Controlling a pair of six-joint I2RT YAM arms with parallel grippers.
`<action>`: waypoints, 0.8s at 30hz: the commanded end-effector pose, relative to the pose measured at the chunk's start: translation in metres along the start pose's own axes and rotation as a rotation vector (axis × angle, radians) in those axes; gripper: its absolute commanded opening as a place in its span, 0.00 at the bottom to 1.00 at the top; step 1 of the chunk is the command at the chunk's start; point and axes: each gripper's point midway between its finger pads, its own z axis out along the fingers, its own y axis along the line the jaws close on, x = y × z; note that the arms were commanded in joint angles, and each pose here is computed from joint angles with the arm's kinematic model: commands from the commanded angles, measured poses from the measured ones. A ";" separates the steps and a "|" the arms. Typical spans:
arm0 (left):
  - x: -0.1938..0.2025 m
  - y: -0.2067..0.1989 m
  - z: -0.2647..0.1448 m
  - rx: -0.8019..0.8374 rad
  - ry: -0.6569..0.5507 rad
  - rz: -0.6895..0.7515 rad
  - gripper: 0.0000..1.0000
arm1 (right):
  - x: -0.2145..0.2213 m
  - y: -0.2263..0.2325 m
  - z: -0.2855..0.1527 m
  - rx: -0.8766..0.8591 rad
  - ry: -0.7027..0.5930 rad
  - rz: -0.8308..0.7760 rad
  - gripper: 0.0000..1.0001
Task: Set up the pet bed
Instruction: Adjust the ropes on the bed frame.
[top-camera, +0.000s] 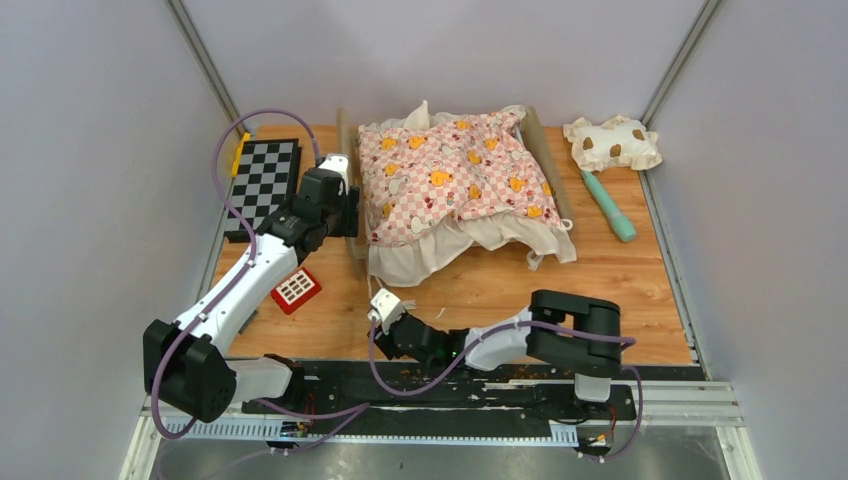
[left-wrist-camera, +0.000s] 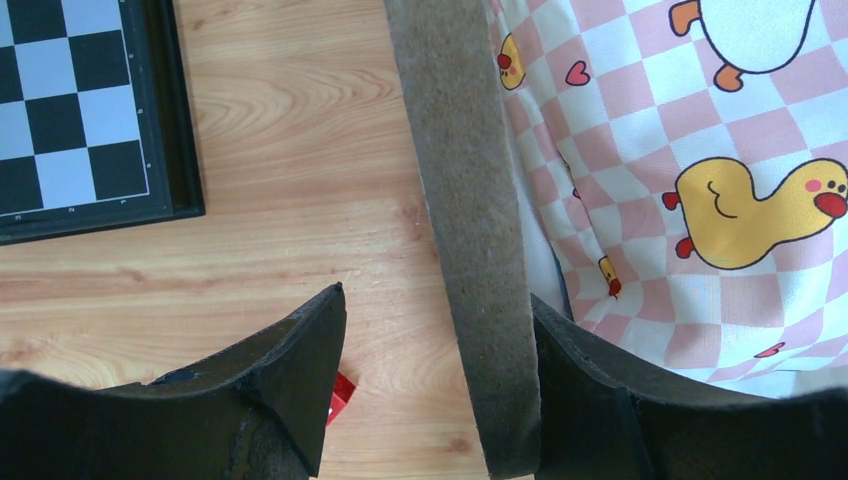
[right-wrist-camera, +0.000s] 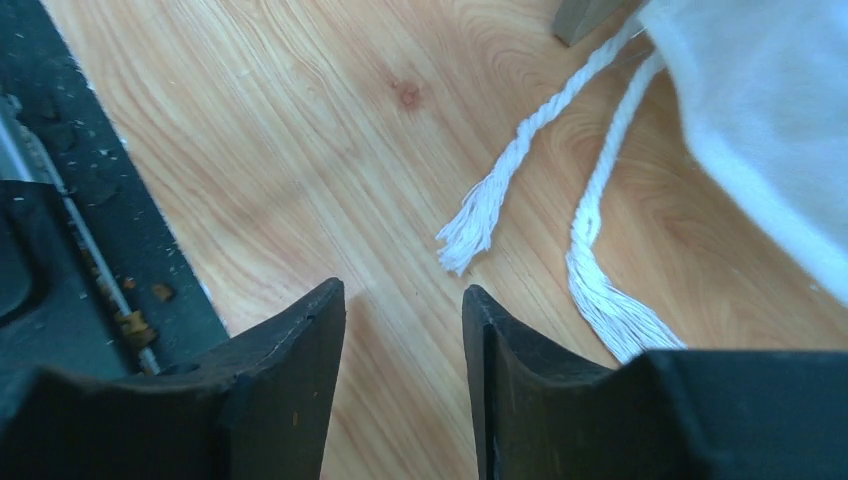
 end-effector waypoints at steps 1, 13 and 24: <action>-0.019 0.003 -0.010 -0.003 -0.064 -0.020 0.69 | -0.031 -0.004 -0.029 -0.010 -0.041 0.046 0.49; -0.020 0.013 -0.056 0.031 -0.199 -0.047 0.71 | -0.040 -0.058 -0.071 0.071 -0.049 0.128 0.52; 0.011 0.041 -0.117 0.026 -0.401 -0.130 0.70 | -0.059 -0.022 -0.035 -0.072 0.010 0.137 0.46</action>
